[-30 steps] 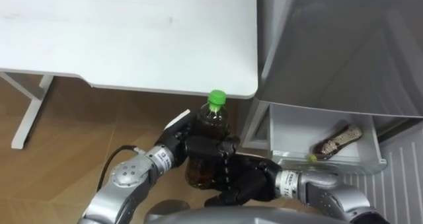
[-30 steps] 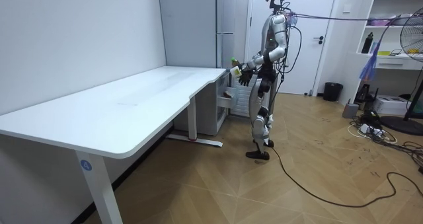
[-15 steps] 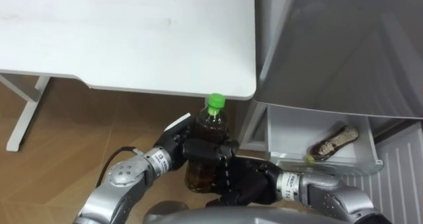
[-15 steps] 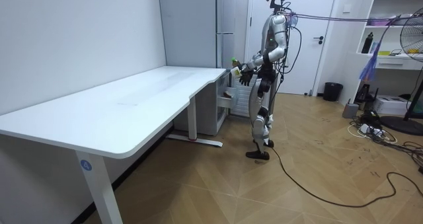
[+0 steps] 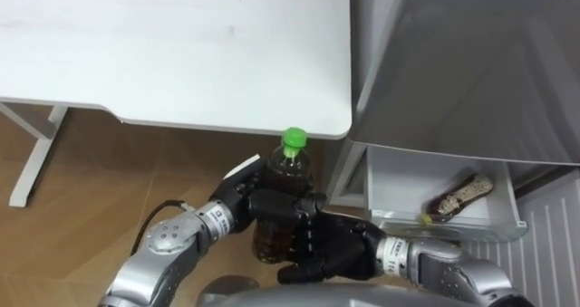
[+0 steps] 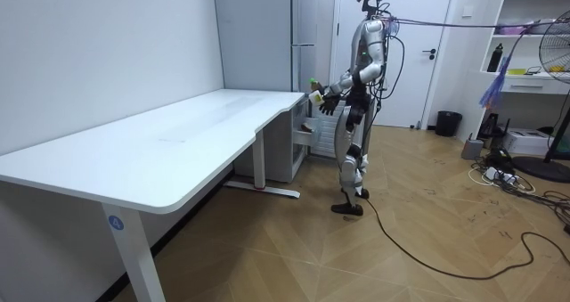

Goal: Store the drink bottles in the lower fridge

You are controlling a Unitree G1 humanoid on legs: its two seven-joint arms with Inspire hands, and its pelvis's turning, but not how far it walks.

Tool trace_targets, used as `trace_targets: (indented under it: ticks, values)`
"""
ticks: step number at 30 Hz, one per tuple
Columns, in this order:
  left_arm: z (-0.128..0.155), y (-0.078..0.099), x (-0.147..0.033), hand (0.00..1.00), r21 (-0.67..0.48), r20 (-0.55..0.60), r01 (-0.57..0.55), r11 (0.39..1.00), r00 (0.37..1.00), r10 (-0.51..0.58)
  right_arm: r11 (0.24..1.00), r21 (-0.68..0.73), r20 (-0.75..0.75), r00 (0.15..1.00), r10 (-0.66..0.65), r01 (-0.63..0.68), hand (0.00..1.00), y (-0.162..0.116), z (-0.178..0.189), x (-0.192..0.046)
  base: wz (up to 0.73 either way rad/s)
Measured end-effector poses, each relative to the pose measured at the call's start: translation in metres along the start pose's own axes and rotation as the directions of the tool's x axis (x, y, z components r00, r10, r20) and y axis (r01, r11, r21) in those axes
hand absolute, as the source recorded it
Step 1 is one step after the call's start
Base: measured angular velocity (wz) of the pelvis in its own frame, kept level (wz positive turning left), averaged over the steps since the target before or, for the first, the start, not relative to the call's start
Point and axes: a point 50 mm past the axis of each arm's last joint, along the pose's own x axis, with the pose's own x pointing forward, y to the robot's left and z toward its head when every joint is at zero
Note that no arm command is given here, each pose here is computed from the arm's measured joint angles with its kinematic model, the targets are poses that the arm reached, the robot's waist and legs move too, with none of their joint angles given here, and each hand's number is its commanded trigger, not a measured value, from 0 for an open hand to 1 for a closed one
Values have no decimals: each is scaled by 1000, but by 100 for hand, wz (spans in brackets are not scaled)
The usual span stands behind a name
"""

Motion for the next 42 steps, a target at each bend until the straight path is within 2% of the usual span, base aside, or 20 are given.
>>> trace_targets:
  ticks: [8,11,12,13,14,20,41,42]
  values:
    - [1,0,2,100,-10,9,-21,1000,1000,21,986,160,94,994,-58,43,2,3,-2,2,-3]
    - [1,0,2,100,-9,8,-20,1000,1000,20,977,204,127,989,-80,53,15,3,1,1,0]
    - [0,-1,2,100,-10,5,-18,1000,1000,18,976,212,133,988,-85,56,53,3,1,1,0]
    - [-2,-2,2,100,-14,-9,-15,1000,1000,15,976,211,144,986,-89,57,64,4,3,2,0]
    - [-3,-2,2,100,-16,-14,-13,1000,1000,13,974,215,144,984,-100,68,100,3,2,2,0]
    - [-1,-9,5,100,-22,1,16,1000,1000,-16,956,242,144,968,-207,169,100,-2,2,1,0]
    - [1,-10,7,100,-69,20,21,997,1000,-20,954,222,165,956,-242,203,100,-3,2,0,-1]
    - [1,-10,7,100,-73,22,22,997,1000,-20,954,220,166,956,-242,203,56,-2,2,1,0]
